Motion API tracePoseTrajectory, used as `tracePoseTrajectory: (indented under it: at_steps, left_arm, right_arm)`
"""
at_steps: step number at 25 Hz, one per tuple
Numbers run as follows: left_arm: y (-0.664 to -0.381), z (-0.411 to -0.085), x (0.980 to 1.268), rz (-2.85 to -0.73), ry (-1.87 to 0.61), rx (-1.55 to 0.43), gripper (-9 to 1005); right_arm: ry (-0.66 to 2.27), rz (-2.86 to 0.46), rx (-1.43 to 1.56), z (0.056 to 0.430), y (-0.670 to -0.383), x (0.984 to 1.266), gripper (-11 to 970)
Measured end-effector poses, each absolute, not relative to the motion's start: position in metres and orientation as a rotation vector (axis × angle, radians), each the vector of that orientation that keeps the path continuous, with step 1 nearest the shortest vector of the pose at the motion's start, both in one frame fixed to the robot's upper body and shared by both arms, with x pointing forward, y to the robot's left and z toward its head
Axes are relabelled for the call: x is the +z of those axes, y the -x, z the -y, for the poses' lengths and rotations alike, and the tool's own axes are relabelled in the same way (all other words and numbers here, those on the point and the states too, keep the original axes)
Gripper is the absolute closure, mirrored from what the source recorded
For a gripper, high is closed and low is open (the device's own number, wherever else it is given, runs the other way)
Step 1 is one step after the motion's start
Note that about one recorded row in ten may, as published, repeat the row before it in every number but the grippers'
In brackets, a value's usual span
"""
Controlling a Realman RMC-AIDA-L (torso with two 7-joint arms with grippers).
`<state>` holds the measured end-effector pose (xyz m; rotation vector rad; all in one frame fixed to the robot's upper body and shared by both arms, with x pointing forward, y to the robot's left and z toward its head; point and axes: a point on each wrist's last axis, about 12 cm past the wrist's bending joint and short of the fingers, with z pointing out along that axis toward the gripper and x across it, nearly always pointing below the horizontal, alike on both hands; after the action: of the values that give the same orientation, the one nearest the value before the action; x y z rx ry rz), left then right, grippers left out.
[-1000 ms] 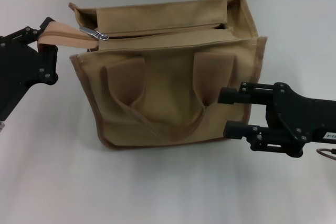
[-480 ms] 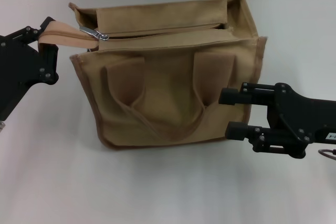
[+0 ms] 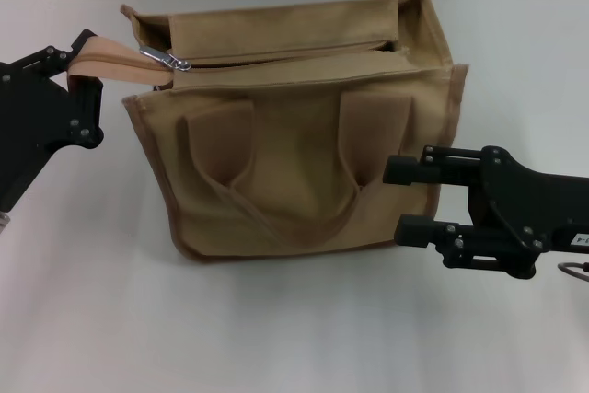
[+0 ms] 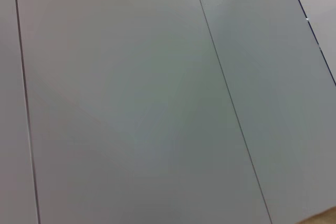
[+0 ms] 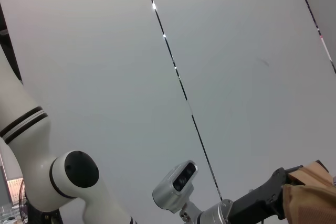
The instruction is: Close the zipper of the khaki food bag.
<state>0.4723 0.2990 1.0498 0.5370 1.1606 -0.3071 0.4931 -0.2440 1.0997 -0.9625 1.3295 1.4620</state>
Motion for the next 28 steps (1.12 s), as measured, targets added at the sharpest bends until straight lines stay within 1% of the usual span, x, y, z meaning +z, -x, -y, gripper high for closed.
tracePoseTrajectory:
  at_steps: [24, 28]
  left_arm:
    - [-0.4757, -0.2949, 1.0528, -1.139, -0.539, -0.323, 979]
    - [-0.4758, -0.2949, 1.0529, -1.138, -0.539, -0.324, 978]
  right_arm:
    - [0.977, -1.31, 1.471, 0.243, -0.4949, 1.1032, 344]
    - [0.964, -1.303, 1.497, 0.2425, -0.497, 1.1072, 345]
